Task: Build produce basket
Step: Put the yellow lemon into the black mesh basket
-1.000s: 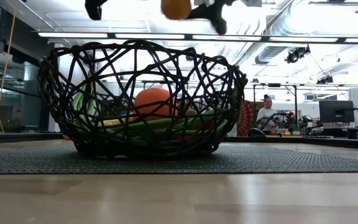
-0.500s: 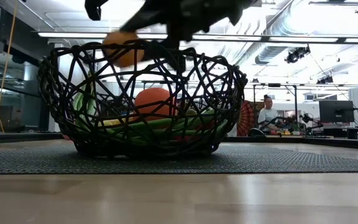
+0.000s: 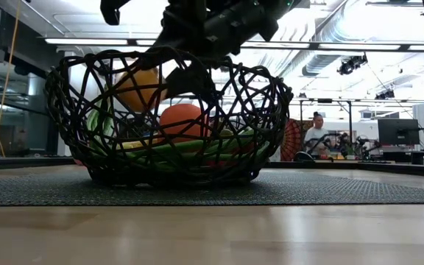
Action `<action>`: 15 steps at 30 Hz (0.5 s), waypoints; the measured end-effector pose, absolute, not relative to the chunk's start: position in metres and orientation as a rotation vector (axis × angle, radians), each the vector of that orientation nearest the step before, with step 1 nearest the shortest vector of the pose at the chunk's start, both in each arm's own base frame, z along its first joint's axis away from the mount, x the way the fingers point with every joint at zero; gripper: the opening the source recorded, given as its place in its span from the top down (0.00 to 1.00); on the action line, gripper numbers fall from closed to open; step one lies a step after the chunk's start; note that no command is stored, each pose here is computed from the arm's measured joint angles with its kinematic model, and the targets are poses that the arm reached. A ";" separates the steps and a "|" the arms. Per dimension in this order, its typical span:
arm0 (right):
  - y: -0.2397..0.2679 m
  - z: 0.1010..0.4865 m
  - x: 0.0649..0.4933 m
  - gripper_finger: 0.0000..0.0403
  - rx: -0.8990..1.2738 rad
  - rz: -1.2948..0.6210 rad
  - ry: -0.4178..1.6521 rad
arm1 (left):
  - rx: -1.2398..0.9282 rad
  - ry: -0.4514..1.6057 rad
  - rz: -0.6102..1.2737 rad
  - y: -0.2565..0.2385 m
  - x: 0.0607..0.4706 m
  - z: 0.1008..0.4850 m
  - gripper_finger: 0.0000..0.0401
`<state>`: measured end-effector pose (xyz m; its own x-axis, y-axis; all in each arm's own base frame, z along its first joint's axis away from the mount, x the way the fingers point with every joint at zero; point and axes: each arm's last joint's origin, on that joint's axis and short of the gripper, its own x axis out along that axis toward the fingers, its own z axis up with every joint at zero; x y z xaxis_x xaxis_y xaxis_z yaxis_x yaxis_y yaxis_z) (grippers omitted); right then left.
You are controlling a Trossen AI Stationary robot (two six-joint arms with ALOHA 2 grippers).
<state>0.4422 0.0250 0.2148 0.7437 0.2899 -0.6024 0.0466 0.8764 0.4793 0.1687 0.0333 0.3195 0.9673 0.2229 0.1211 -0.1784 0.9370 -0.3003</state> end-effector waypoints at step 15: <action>0.020 0.209 0.439 0.42 0.363 -0.024 0.755 | -0.394 -0.101 0.115 0.030 0.168 0.316 0.36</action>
<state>0.4388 0.0196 0.2091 0.7308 0.1082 -0.6739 0.1502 0.9376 0.3134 0.1680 0.0304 0.3155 0.9884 0.1315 0.0758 -0.0923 0.9170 -0.3880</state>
